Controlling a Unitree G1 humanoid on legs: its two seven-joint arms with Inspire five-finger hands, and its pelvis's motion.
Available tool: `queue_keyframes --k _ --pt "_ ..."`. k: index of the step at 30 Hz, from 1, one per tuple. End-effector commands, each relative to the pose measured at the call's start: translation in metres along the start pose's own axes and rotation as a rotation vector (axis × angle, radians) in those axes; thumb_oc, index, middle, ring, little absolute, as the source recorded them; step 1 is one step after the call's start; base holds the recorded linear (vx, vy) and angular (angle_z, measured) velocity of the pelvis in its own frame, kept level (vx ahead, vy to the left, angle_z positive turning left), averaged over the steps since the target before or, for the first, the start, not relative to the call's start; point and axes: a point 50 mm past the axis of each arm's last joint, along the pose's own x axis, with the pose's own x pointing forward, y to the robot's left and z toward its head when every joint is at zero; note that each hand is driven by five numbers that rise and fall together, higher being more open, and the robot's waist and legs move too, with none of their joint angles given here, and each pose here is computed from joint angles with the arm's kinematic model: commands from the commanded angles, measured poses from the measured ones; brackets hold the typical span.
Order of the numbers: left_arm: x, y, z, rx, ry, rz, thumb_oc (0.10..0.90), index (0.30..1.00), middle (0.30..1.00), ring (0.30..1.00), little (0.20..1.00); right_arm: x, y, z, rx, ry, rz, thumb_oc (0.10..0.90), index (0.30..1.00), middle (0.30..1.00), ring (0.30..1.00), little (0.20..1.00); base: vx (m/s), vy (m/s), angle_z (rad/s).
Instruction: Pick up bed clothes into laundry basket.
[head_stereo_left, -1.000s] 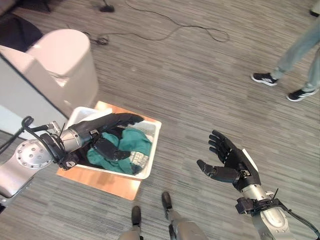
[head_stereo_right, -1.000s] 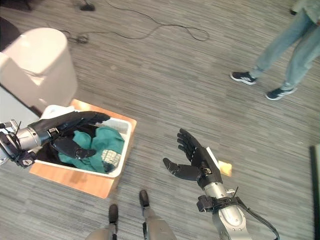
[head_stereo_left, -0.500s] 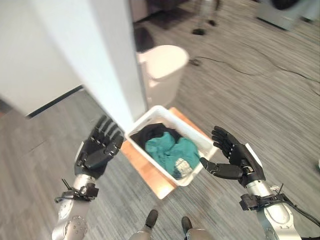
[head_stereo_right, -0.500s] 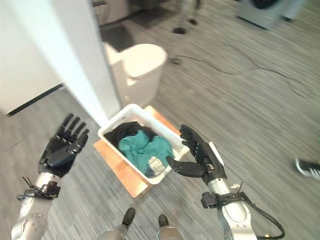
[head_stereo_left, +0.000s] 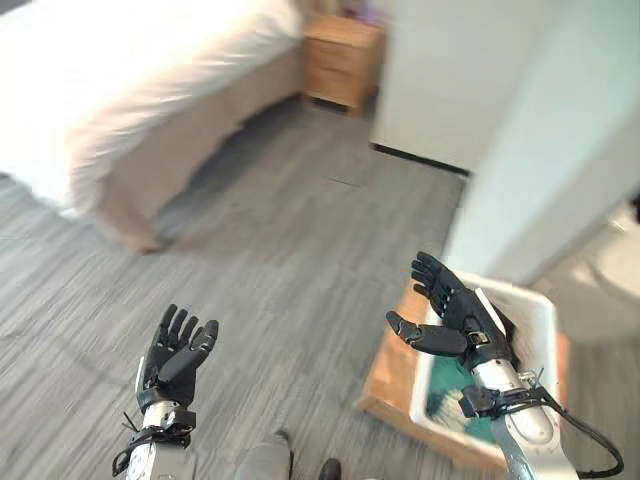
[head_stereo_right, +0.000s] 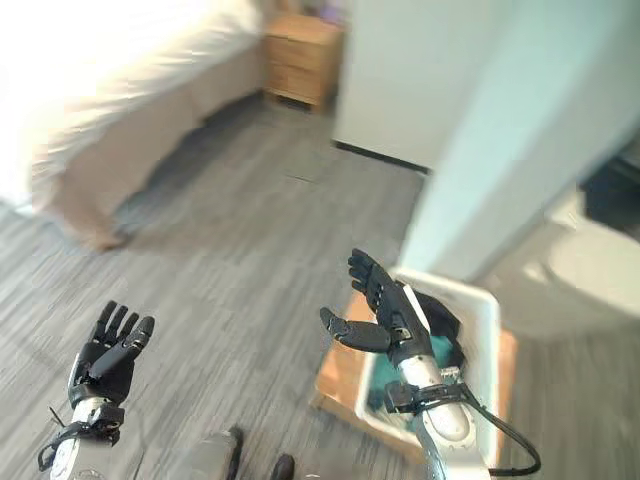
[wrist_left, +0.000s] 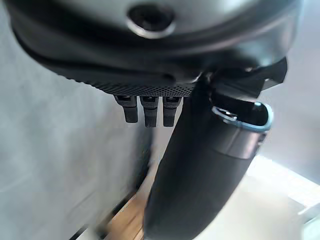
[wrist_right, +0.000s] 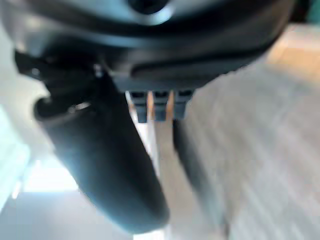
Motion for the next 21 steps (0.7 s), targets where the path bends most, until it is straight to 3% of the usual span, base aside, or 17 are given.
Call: queue_keyframes --k 1,4,6,12,17,21 --pt "0.010 -0.031 0.043 0.111 -0.204 -0.171 0.800 0.900 0.900 0.900 0.900 0.004 -0.008 0.010 0.045 -0.109 -0.051 0.800 0.900 0.900 0.900 0.900 -0.03 0.219 3.72" --pt "0.005 -0.027 0.042 0.176 -0.187 -0.161 0.800 0.900 0.900 0.900 0.900 0.006 -0.004 0.001 0.042 -0.063 -0.028 0.800 0.900 0.900 0.900 0.900 0.00 0.259 2.60" --pt "0.002 -0.015 0.040 0.334 -0.134 -0.121 0.800 0.900 0.900 0.900 0.900 0.008 -0.001 -0.006 0.084 -0.037 -0.023 0.800 0.900 0.900 0.900 0.900 -0.06 0.356 1.66" --pt "0.002 -0.007 0.028 0.395 -0.080 -0.037 0.800 0.900 0.900 0.900 0.900 0.003 0.000 -0.037 0.167 0.094 -0.079 0.800 0.900 0.900 0.900 0.900 -0.04 0.026 1.73" --pt "-0.004 0.001 0.010 0.358 -0.037 0.073 0.800 0.900 0.900 0.900 0.900 -0.002 0.007 -0.060 0.259 0.199 -0.095 0.800 0.900 0.900 0.900 0.900 0.07 -0.125 0.70" --pt "-0.011 -0.002 -0.007 0.244 0.027 0.065 0.800 0.900 0.900 0.900 0.900 -0.010 0.003 -0.063 0.264 0.224 -0.109 0.800 0.900 0.900 0.900 0.900 0.03 -0.094 -0.35"
